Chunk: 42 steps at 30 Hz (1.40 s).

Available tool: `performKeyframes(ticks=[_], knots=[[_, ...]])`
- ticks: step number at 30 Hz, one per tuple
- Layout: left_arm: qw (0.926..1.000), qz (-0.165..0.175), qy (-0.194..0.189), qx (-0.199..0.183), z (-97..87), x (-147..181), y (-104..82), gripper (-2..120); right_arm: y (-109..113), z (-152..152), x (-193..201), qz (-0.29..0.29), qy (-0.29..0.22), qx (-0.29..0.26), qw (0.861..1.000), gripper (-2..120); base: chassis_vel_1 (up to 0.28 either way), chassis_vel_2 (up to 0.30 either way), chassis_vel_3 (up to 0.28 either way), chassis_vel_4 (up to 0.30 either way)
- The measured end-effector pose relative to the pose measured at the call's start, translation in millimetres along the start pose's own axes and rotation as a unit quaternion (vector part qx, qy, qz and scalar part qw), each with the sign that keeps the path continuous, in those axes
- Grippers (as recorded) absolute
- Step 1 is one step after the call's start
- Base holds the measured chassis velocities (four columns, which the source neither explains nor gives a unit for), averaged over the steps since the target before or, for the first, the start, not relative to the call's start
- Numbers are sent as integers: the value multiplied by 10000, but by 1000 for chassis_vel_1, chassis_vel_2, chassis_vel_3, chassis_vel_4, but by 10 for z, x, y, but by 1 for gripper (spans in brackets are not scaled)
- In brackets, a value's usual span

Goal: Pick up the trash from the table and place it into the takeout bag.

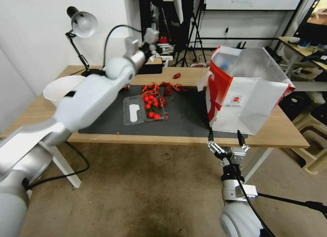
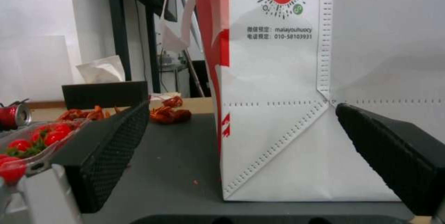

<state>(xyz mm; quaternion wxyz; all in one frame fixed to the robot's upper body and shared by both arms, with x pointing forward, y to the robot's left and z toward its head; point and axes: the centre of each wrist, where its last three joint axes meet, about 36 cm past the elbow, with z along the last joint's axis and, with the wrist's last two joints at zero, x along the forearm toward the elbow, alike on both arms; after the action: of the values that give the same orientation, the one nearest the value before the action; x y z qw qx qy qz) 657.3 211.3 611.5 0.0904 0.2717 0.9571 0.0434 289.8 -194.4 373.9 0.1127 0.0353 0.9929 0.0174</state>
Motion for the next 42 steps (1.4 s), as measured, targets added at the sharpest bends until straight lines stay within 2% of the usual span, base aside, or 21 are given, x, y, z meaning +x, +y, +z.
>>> performKeyframes(ticks=[10,14,20,21,23,32,37,38,40,42], knots=[[9993,-322,12,198,93,381,143,100,18,4,13,-11,8,-6,10000,100,0,0,0,0],[9984,-475,75,290,218,618,199,100,19,6,16,-15,10,-3,10000,100,0,0,0,0],[9982,-506,105,314,270,689,202,100,19,7,15,-16,9,-2,10000,100,0,0,0,0],[9974,-584,202,369,416,860,194,100,18,12,17,-20,13,5,10000,100,0,0,0,0],[9968,-635,248,410,510,987,172,100,23,17,21,-27,19,6,10000,100,0,0,0,0],[9946,-836,370,493,742,1342,104,100,30,27,28,-38,24,11,10000,100,0,0,0,0],[9947,-907,243,412,702,1418,93,100,31,28,31,-39,20,8,10000,100,0,0,0,0],[9945,-990,98,342,681,1516,71,100,30,31,35,-37,25,10,10000,100,0,0,0,0],[9926,-1146,176,360,844,1784,-43,100,31,33,38,-37,25,6,10000,100,0,0,0,0],[9915,-1233,175,384,885,1915,-96,100,37,38,41,-35,27,-4,10000,100,0,0,0,0]])
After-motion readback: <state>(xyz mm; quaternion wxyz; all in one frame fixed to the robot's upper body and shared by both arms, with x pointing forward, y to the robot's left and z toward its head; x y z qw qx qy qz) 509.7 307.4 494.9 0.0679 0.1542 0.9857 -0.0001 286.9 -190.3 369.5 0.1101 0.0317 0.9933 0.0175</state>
